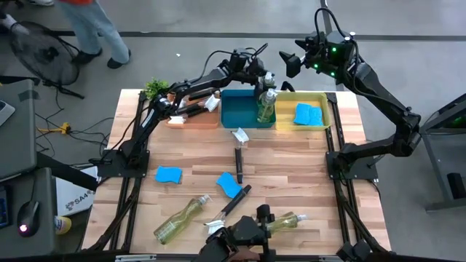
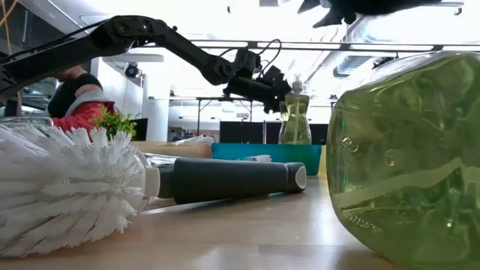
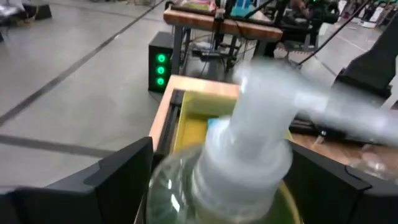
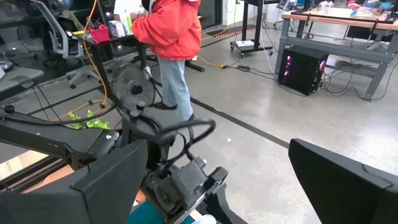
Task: Pick & Place Kitchen Sink Supplies
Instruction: Put the green dishwashing liquid bottle into the blue bin, then put the cleaning brush into the orange bin
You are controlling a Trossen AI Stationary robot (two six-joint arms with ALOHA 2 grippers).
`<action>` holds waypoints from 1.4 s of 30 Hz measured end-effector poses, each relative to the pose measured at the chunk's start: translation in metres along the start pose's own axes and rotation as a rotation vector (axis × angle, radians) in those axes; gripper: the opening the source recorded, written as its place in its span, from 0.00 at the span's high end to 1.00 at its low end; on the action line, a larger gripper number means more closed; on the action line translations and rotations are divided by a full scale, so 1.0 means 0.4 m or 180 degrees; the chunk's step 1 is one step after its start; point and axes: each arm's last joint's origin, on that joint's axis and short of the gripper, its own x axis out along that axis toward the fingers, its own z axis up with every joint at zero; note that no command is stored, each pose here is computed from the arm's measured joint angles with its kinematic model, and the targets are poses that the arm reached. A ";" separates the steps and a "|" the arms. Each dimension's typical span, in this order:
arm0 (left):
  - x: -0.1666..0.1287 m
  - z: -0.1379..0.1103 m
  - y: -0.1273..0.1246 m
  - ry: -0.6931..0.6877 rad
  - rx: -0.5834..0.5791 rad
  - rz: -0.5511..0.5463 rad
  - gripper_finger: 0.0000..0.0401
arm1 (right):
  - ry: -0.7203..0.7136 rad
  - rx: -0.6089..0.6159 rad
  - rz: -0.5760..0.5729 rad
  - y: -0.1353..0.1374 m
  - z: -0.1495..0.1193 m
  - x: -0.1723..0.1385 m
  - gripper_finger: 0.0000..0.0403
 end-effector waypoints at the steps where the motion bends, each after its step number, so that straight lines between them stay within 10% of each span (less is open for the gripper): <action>1: -0.001 0.006 -0.001 -0.0019 0.0015 -0.0009 0.16 | 0.0001 0.0000 0.0000 0.000 0.000 0.000 0.04; 28: -0.033 0.090 -0.022 -0.0335 0.0159 -0.0149 0.16 | 0.0002 0.0004 0.0004 0.000 0.000 0.000 0.04; 42: -0.130 0.249 -0.082 -0.0687 0.0417 -0.0167 0.16 | 0.0014 -0.0013 0.0158 0.008 -0.001 0.000 0.04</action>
